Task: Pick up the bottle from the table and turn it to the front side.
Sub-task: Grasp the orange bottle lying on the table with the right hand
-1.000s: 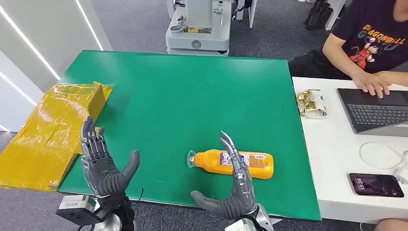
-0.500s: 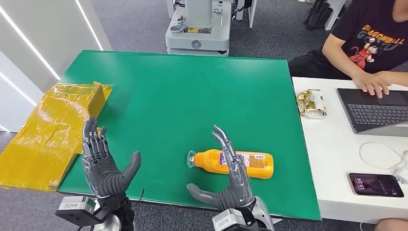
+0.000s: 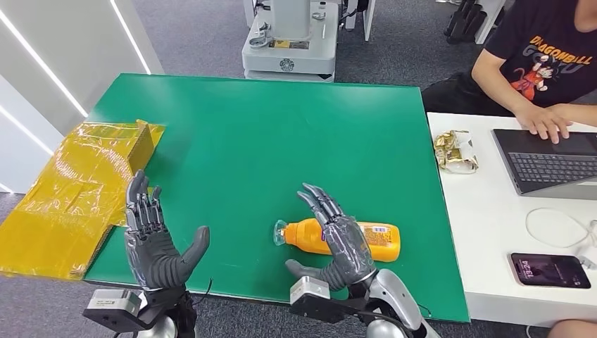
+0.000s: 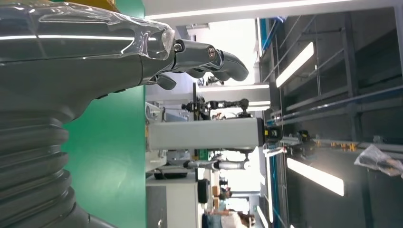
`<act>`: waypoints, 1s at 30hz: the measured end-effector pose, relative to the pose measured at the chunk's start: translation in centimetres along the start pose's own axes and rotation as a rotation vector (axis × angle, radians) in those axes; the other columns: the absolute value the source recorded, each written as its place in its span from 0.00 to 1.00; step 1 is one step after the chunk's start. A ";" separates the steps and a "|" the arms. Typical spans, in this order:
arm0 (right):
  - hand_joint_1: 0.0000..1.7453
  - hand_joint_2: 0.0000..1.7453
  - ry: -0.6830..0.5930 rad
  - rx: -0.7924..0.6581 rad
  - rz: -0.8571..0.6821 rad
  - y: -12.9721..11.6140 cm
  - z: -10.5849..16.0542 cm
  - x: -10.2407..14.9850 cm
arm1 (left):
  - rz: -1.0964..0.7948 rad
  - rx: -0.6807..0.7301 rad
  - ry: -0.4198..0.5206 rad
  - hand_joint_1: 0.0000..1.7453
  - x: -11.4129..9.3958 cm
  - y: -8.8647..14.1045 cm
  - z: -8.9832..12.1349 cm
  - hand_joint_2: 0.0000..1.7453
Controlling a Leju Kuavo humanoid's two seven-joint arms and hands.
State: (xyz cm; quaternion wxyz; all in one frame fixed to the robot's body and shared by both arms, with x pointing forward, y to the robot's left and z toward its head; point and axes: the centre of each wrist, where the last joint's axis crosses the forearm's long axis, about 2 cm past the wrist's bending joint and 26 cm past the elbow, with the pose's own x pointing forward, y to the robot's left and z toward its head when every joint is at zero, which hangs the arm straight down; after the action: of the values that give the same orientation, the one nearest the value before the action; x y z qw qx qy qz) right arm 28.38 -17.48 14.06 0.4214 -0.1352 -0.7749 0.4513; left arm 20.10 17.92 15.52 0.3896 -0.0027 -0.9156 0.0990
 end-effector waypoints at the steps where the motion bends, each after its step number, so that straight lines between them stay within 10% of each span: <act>1: 0.00 1.00 0.017 0.042 0.028 -0.3 -0.2 -0.4 | 0.004 -0.008 0.000 0.00 0.0 0.0 0.0 1.00; 30: 0.00 1.00 0.419 0.583 0.271 -6.7 -3.3 -10.7 | 0.061 -0.036 -0.007 0.00 -0.5 -0.5 -1.4 1.00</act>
State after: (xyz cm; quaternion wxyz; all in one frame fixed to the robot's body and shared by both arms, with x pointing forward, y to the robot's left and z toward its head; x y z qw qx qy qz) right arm 38.55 -25.60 14.64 0.5277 -0.2002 -0.4863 0.6671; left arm 21.48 17.61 16.21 0.3831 -0.0374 -0.9181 0.0944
